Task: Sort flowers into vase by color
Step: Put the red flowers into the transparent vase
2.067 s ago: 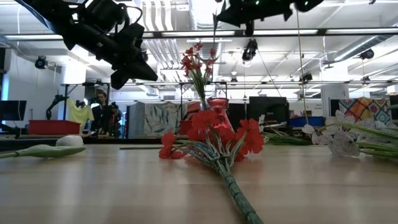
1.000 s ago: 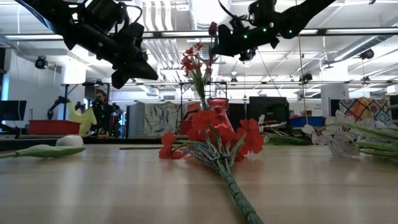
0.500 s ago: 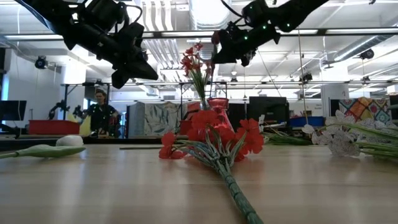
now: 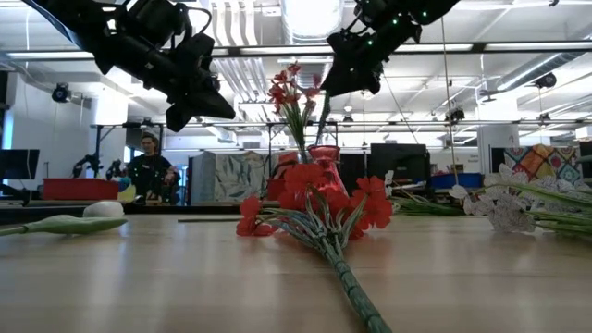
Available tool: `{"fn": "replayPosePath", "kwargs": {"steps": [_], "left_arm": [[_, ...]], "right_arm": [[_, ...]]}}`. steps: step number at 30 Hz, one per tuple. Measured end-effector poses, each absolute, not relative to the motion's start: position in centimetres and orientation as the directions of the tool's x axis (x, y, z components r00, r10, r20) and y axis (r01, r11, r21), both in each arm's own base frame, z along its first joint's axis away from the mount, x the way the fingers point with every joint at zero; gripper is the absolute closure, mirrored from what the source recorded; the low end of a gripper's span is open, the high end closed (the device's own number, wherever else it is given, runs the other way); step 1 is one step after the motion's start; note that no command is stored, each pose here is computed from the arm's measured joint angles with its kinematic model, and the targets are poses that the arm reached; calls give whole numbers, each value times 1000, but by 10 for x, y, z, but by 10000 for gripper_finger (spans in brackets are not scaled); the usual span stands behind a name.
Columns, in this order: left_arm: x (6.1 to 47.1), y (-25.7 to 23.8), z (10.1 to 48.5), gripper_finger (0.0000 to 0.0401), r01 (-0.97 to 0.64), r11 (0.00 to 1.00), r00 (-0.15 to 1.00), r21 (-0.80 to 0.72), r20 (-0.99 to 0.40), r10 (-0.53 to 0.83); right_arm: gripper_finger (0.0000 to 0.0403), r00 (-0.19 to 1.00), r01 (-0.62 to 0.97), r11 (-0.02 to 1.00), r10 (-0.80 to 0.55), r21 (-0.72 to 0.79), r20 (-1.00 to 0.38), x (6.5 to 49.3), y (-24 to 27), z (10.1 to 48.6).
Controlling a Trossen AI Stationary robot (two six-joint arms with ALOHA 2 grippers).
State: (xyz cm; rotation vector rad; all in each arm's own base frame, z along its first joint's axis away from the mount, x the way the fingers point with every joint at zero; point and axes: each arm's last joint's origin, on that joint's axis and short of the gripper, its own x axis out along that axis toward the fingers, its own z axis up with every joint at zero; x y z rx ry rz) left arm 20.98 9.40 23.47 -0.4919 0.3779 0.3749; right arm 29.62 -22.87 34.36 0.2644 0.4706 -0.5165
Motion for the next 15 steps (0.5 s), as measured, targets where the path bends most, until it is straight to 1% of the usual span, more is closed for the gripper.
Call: {"fn": "replayPosePath", "kwargs": {"steps": [4,8,11,15], "left_arm": [[210,94,235,401,-430,821,865,-376,-434,254],[210,94,235,401,-427,825,865,-369,-434,254],[210,94,235,401,-427,826,865,-367,-434,254],[210,94,235,401,-426,827,865,-368,-434,253]], "right_arm": [[226,761,531,838,-404,130,-508,295,-226,351],[232,749,534,834,-389,141,-536,291,-221,361],[247,724,540,829,-369,146,-582,281,-214,369],[281,704,541,829,-355,141,-614,268,-203,377]]}}
